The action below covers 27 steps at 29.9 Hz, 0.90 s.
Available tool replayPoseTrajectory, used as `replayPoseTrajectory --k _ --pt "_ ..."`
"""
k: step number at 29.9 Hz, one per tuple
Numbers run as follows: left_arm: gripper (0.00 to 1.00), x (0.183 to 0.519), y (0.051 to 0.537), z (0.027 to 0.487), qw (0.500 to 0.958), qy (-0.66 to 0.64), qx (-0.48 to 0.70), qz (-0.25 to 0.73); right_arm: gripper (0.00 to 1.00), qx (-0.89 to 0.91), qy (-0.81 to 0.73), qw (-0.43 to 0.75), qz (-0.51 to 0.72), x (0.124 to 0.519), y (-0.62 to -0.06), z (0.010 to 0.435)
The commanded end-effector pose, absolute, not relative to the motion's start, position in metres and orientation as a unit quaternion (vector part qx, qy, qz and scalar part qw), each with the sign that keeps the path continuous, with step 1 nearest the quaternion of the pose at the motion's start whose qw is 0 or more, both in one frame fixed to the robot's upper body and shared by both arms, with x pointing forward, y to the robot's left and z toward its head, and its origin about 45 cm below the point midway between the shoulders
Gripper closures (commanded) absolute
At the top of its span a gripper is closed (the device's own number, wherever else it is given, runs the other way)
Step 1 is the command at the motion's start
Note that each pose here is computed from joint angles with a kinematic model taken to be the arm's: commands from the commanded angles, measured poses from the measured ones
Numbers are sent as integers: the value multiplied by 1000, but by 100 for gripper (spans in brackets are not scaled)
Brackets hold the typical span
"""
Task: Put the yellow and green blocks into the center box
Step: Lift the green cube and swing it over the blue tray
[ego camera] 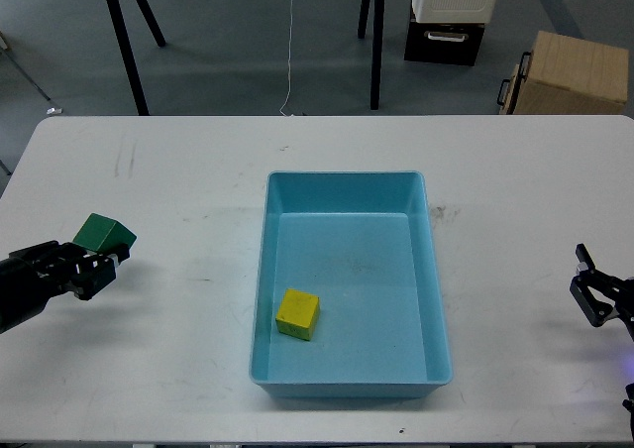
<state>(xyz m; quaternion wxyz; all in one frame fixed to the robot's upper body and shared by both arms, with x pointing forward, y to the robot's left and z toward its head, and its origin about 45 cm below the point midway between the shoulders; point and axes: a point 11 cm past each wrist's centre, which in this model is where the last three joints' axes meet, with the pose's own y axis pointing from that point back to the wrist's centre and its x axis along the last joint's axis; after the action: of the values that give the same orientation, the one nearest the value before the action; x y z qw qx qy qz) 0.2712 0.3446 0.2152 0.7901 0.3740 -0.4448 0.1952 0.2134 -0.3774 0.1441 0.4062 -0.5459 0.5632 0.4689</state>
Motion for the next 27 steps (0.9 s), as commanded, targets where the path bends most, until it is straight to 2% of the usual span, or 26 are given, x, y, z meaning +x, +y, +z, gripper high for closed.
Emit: replayPoseTrajectory --k 1,9,14,21,27 --pt "50 260 327 221 806 -459 335 167 0 -547 567 402 467 211 -379 143" --pt "49 254 311 214 809 -472 323 134 0 -538 581 395 466 205 -388 136" --pt "50 248 293 203 814 -479 318 79 0 -536 585 393 465 205 -389 133" --pt "50 299 268 264 788 -534 298 77 0 -545 590 379 460 203 -391 130" --pt "50 294 205 249 829 -500 251 6 0 -544 593 377 458 203 -393 129"
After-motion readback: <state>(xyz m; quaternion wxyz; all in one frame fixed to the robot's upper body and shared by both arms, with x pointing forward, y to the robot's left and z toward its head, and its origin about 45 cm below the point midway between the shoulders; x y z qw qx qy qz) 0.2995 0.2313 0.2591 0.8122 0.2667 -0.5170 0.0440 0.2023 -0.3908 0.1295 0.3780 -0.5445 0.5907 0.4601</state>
